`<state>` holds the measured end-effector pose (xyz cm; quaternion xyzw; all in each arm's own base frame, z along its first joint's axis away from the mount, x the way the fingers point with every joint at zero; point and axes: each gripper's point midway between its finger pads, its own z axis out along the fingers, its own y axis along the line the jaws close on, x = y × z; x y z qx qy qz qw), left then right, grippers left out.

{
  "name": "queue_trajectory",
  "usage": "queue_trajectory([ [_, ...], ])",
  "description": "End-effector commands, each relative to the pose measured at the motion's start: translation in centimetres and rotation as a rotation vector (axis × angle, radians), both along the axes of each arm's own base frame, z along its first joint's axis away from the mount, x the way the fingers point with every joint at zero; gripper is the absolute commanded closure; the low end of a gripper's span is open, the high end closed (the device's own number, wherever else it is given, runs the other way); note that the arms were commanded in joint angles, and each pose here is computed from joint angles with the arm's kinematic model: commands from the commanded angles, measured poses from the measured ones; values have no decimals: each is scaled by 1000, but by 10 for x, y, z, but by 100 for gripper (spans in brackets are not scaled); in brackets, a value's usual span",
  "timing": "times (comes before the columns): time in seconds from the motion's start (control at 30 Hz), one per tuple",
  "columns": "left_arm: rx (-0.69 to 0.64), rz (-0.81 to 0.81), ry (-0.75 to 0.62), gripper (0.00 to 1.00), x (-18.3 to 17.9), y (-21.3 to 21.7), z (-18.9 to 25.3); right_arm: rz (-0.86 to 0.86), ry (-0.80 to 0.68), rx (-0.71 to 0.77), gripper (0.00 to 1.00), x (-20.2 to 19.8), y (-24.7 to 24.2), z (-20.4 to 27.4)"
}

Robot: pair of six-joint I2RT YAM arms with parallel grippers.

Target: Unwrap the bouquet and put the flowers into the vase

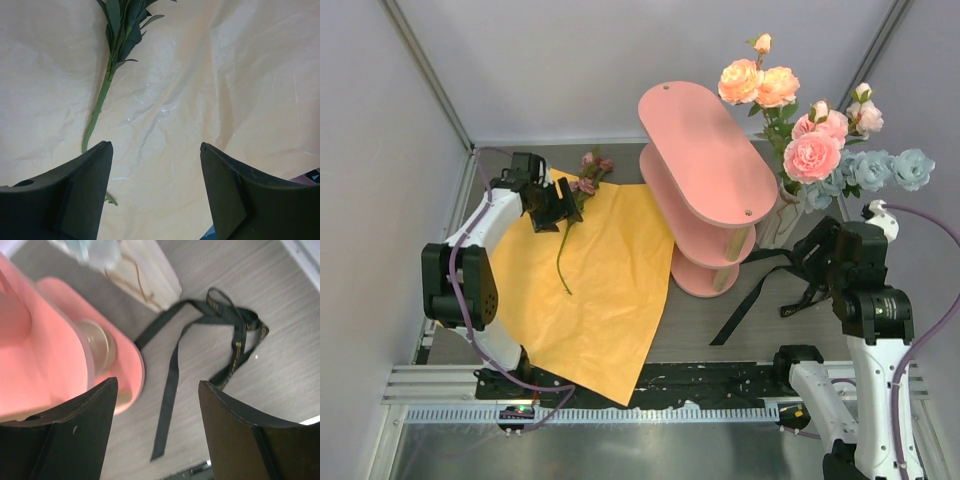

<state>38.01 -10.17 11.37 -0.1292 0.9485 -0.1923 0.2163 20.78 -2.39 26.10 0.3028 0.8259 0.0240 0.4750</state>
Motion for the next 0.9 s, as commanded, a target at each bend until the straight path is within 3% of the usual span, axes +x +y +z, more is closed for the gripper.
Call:
queue_trajectory([
  [0.0,80,-42,-33,25,8,12,12,132,168,44,28,-45,23,-29],
  [0.07,99,-53,-11,25,9,14,6,225,182,72,28,-57,38,-30],
  [0.2,91,-72,25,33,10,11,-8,610,158,172,29,-79,96,-20],
  [0.37,90,-89,66,32,14,10,-26,1054,59,276,29,-126,153,9],
  [0.57,112,-85,110,33,25,11,-45,1292,6,353,29,-167,173,25],
  [0.67,117,-83,147,44,28,12,-61,1392,-68,423,30,-177,185,45],
  [0.7,119,-83,158,48,27,11,-68,1415,-98,432,29,-178,187,54],
  [0.87,204,-94,158,48,26,14,-78,1506,-235,433,29,-174,197,92],
])
